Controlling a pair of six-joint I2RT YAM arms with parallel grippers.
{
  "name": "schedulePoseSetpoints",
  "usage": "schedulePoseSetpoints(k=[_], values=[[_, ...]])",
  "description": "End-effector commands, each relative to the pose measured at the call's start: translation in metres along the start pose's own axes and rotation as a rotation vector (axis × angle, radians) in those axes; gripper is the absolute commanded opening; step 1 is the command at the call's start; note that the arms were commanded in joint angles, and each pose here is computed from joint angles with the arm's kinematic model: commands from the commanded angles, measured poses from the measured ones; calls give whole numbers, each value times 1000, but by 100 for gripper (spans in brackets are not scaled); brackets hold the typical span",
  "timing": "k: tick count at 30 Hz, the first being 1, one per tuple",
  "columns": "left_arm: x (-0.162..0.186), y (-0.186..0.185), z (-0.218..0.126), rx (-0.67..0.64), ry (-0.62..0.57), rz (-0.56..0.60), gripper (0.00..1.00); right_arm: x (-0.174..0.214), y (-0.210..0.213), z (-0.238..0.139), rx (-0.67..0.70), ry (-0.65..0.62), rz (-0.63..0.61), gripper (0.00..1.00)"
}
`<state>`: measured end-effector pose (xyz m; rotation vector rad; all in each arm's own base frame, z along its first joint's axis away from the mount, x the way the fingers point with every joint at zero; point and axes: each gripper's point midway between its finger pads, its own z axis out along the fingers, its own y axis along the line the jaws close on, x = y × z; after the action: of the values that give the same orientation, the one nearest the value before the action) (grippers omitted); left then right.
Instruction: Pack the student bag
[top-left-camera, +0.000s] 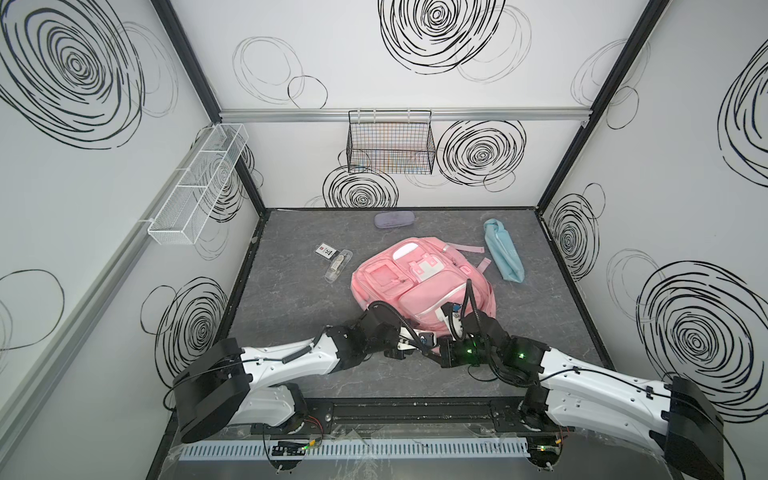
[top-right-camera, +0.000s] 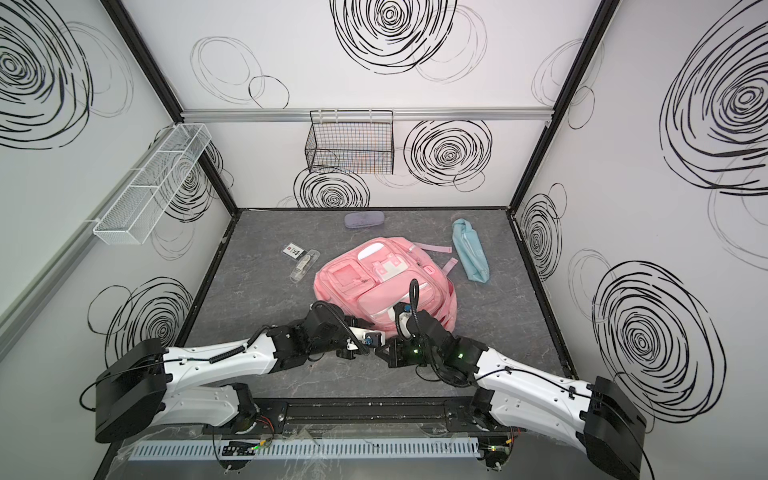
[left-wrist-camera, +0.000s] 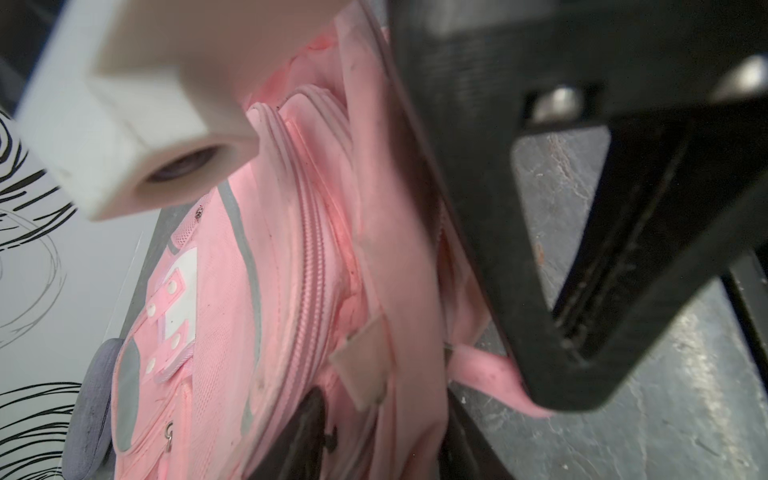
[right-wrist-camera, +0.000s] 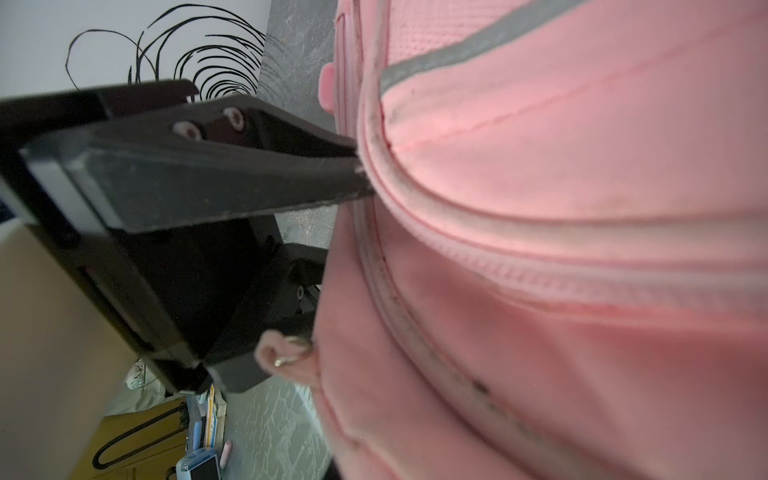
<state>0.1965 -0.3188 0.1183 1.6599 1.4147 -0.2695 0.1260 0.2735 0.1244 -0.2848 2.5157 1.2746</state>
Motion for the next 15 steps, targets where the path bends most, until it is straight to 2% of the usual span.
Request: schedulePoseSetpoints(k=[1, 2, 3, 7, 11, 15], values=[[-15, 2, 2, 13, -76, -3, 21, -23, 56, -16, -167, -56, -116, 0], [-16, 0, 2, 25, -85, -5, 2, -24, 55, -16, -156, -60, -125, 0], [-17, 0, 1, 36, -90, -14, 0, -25, 51, -17, -134, -68, -131, 0], [-24, -7, -5, 142, -113, -58, 0, -38, 38, -20, -59, -157, -165, 0], [-33, -3, -8, 152, -134, -127, 0, -61, 27, -24, 15, -287, -173, 0], [-41, -5, -13, 180, -179, -195, 0, -82, 24, -33, 38, -435, -182, 9]])
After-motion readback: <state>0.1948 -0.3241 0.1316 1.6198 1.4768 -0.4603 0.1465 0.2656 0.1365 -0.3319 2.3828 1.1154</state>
